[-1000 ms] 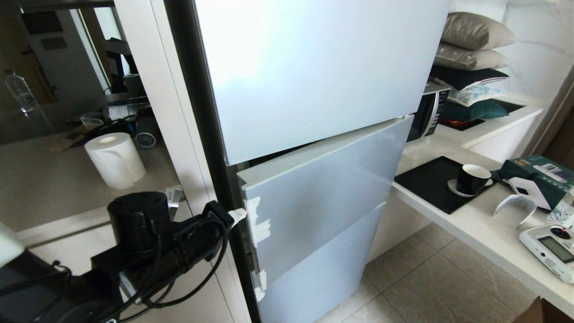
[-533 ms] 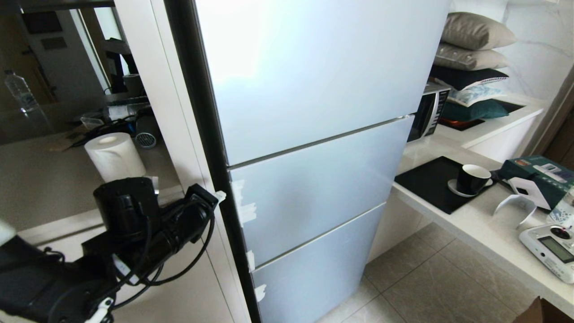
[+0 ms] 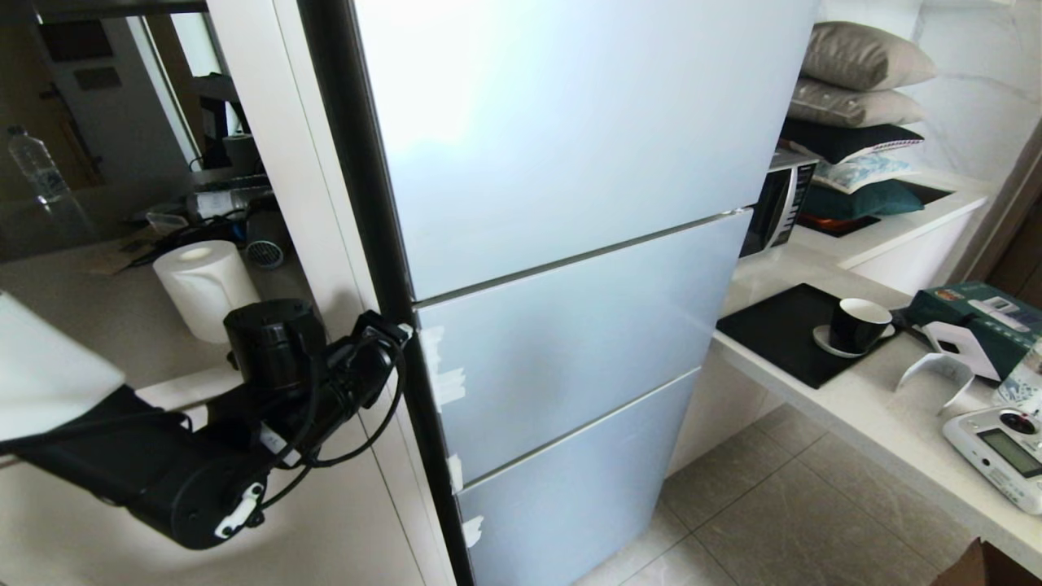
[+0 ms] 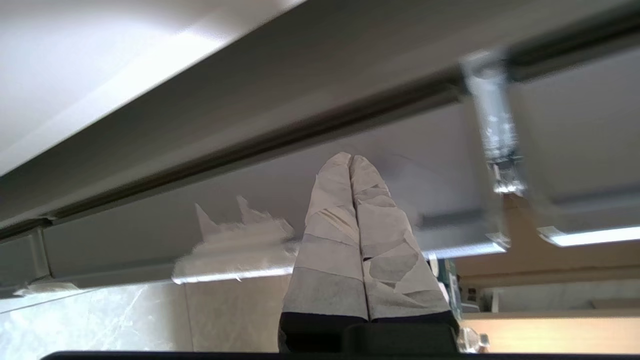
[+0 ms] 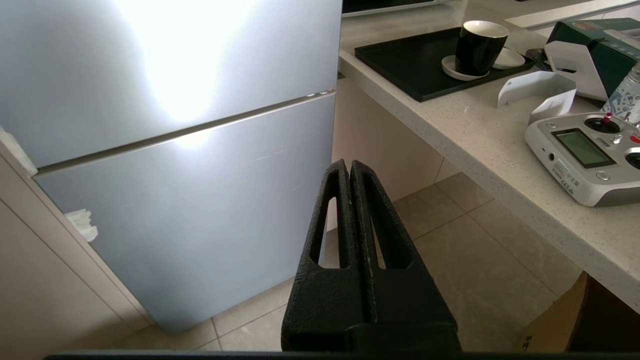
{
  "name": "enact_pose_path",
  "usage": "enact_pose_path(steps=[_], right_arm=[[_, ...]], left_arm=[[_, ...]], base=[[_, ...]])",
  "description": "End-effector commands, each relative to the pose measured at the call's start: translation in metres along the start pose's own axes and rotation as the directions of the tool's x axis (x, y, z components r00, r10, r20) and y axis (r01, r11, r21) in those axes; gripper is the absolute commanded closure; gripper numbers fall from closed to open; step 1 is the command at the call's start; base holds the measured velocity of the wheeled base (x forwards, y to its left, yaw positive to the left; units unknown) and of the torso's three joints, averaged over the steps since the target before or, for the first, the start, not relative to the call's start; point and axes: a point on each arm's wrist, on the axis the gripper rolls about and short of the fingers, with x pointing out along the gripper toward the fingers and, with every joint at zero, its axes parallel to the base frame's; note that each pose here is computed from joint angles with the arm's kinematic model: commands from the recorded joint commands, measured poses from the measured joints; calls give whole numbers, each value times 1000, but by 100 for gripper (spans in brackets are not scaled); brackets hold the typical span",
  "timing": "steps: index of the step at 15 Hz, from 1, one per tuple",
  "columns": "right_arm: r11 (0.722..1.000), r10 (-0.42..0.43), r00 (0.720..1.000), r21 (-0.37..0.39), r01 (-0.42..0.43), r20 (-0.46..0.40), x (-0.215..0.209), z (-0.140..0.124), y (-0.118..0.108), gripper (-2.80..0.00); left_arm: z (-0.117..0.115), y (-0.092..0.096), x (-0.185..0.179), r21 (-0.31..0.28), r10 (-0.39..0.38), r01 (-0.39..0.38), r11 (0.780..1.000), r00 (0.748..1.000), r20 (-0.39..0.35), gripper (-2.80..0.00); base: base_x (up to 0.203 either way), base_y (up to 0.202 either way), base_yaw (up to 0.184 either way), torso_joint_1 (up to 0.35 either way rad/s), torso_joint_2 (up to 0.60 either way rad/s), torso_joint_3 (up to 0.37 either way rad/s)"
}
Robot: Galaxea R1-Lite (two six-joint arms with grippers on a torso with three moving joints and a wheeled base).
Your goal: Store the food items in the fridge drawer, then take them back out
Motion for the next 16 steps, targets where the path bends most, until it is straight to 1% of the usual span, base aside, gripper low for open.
enact_pose_path(steps=[1,5,10,16], right_arm=[[1000,1,1000,-1,-1,1,0,0,0,0],[1000,0,1000,-1,0,1,0,0,0,0],[1000,0,1000,-1,0,1,0,0,0,0],[1000,1,1000,-1,-1,1,0,0,0,0]], left_arm=[[-5,6,8,-3,17,-17,1000,1000,-4,0],[-6,7,10,-5,18,-18,1000,1000,-7,0],[-24,-5,2,-4,-34,33,999,995,-91,0],[-43,-14,-22,7,-48,50,999,986,-162,0]], base=[[0,0,0,0,0,0],[0,0,0,0,0,0],[0,0,0,0,0,0],[0,0,0,0,0,0]])
